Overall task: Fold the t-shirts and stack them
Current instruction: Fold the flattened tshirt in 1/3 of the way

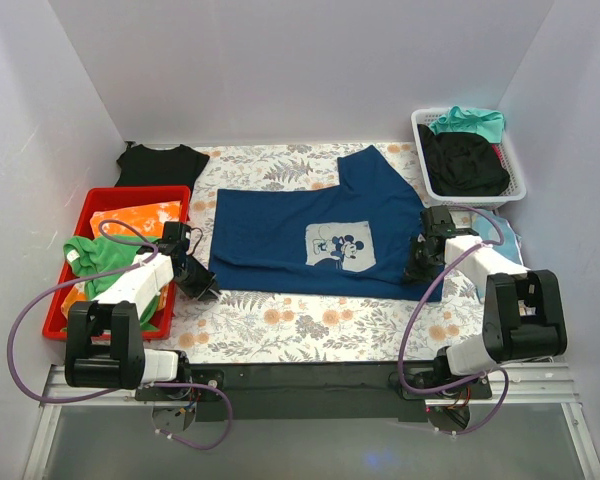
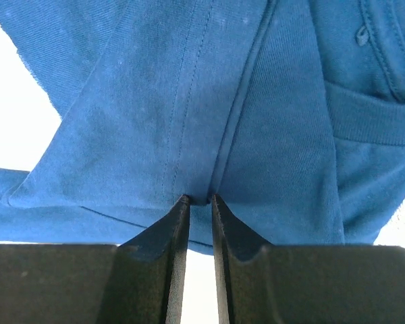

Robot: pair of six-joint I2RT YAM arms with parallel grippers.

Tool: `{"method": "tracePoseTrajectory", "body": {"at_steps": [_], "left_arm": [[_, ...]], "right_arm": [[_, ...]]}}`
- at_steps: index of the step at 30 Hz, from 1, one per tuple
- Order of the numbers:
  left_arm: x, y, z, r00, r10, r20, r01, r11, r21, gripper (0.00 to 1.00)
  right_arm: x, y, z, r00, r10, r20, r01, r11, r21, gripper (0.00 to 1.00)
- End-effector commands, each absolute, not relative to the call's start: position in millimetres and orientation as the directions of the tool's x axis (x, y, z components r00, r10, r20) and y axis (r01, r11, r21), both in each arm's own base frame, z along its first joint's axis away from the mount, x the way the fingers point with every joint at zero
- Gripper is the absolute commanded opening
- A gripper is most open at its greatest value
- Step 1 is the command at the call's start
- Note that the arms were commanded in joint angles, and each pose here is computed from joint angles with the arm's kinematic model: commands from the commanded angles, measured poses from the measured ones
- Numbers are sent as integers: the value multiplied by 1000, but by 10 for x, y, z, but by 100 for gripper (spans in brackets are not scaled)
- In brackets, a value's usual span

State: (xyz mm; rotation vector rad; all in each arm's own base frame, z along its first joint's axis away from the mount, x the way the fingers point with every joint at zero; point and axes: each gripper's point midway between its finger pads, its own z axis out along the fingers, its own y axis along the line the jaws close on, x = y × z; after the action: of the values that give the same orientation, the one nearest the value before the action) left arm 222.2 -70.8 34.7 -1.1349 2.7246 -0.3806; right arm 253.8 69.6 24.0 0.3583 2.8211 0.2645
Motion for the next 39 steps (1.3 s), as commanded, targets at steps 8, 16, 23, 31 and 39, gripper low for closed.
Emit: {"method": "tracePoseTrajectory", "body": {"at_steps": [8, 16, 23, 31, 39], "left_arm": [[2340, -684, 469, -692, -716, -91, -662, 680, -317, 13], [2386, -682, 482, -695, -712, -98, -656, 684, -318, 12], [2427, -677, 510, -699, -707, -104, -650, 690, -318, 11], [2457, -659, 547, -699, -705, -116, -648, 694, -314, 11], [2436, -656, 545, -699, -706, -114, -651, 693, -310, 11]], "right_arm": [[2713, 802, 320, -925, 256, -279, 188, 950, 250, 1], [3083, 984, 904, -886, 254, -387, 131, 939, 318, 1], [3354, 1080, 875, -893, 239, -381, 108, 936, 335, 1], [3589, 1372, 661, -913, 182, -365, 32, 924, 382, 1], [3729, 1655, 580, -919, 99, -381, -52, 929, 367, 1]]}}
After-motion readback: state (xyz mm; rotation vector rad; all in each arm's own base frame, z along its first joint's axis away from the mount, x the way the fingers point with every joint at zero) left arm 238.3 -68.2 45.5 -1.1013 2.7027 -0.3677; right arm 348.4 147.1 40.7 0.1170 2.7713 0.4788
